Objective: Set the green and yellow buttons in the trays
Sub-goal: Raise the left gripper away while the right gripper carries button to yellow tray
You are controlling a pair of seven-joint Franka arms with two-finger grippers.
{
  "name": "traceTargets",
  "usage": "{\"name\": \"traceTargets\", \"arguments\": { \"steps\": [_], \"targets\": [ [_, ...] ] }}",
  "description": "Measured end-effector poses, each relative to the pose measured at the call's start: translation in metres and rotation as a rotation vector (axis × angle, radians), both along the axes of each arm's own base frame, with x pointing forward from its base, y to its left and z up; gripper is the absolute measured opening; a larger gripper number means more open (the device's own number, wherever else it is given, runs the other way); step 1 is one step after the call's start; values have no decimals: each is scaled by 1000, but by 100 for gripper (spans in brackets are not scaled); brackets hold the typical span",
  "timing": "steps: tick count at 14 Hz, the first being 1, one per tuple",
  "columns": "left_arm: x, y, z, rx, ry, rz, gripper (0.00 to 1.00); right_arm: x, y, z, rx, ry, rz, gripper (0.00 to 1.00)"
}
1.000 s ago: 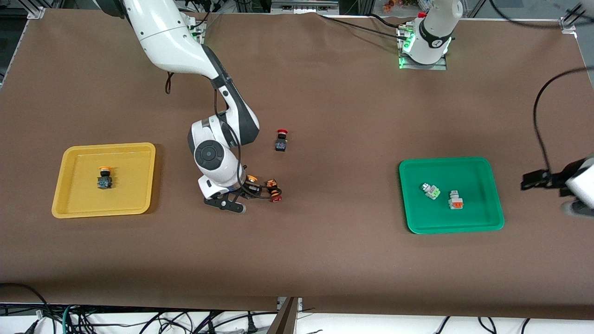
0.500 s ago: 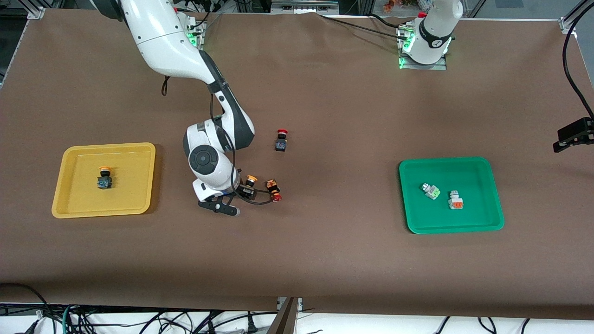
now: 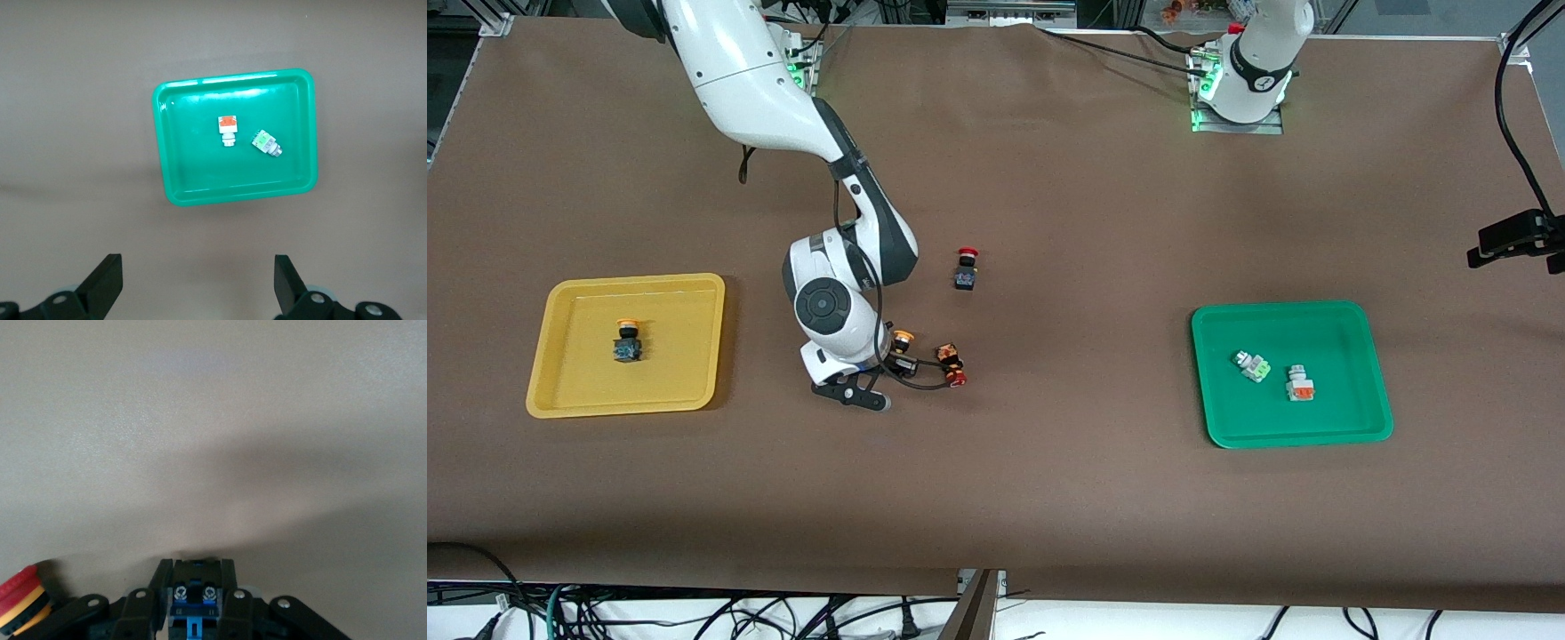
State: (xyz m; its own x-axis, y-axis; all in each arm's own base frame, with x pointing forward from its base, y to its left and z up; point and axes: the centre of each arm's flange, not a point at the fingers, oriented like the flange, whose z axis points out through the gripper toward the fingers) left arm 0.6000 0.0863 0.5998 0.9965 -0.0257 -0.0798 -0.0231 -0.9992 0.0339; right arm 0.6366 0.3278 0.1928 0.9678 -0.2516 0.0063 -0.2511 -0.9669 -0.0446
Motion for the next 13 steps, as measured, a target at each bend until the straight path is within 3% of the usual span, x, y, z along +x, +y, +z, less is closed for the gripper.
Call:
{"name": "traceTargets", "arguments": {
  "steps": [4,8,11,13],
  "targets": [
    [-1,-1,-3,0,12,27,100,15,-30,10,-13,4,69,33],
    [3,-2,-16,-2,34,59,100,56,-177,57,-9,93,221,33],
    [6,-2,-22,-10,43,74,100,60,-295,75,-21,164,287,33],
    [7,-7,-24,-25,45,82,100,53,-339,69,-46,196,305,33]
  ]
}}
